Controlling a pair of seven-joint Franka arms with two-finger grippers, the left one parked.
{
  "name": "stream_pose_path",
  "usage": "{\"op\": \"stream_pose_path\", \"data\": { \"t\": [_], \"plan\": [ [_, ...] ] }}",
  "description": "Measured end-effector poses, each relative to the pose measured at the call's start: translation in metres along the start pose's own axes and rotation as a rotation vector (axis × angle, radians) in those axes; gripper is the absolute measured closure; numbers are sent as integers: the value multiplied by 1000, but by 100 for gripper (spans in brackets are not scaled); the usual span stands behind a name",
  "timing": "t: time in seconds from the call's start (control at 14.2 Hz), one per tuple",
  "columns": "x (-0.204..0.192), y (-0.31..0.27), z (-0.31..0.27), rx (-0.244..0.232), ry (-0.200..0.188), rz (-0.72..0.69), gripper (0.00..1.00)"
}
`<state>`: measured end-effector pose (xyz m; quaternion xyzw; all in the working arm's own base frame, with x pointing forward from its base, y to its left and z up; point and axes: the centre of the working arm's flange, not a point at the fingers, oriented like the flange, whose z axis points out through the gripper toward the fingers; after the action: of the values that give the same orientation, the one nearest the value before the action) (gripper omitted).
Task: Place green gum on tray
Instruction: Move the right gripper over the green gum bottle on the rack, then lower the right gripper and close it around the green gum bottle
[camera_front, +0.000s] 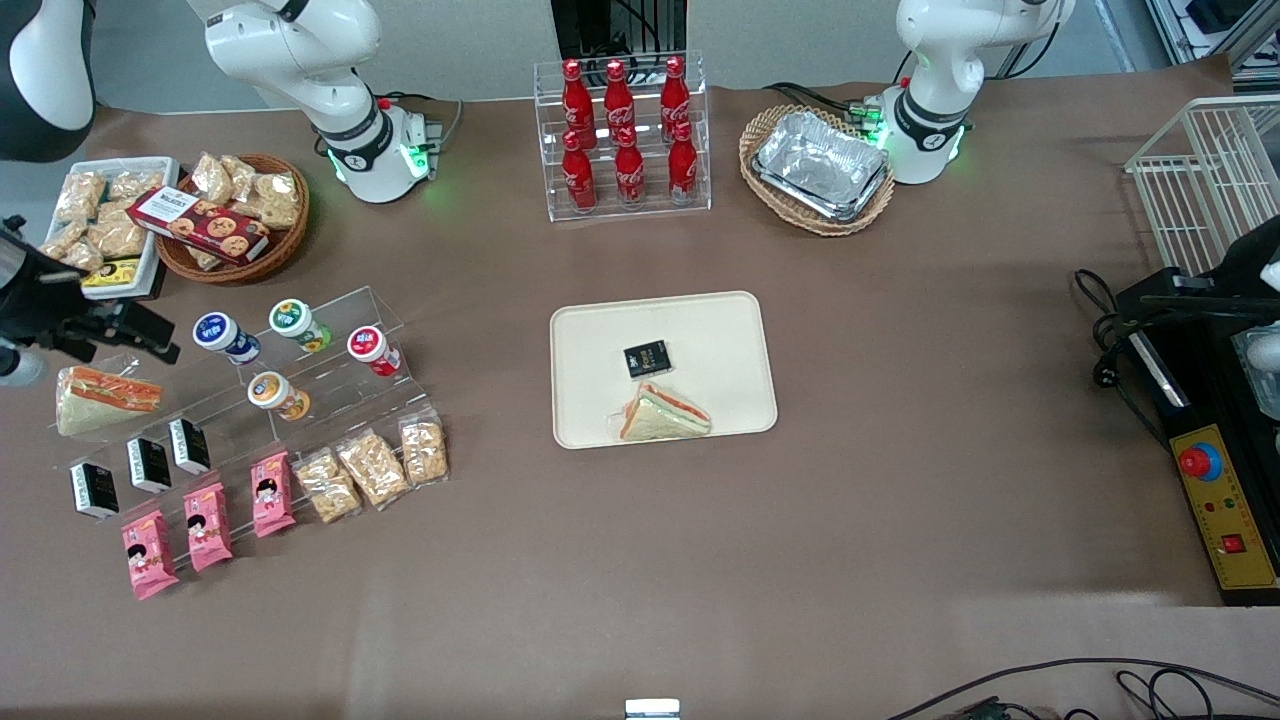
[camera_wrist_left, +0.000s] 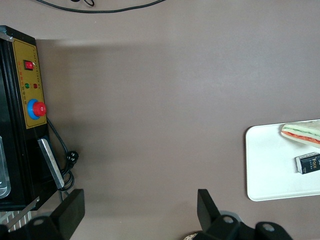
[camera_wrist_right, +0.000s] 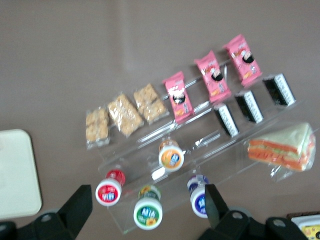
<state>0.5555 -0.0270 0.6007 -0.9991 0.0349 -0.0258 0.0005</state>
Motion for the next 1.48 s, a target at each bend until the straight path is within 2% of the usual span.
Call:
{"op": "stream_pose_path", "data": {
  "t": [0.35,0.49,0.7,0.98,1.12,1.48],
  "plan": [
    [-90,-1,15,53,-26,-42,0],
    [-109,-6,22,59,-30,-59,0],
    [-116,-11,45,57,-54,-67,0],
    [-121,-14,108,51,-43,-69,0],
    [-124,-15,140,41,-17,-74,0],
    [-130,-17,182,19,-40,-86,0]
  ]
}}
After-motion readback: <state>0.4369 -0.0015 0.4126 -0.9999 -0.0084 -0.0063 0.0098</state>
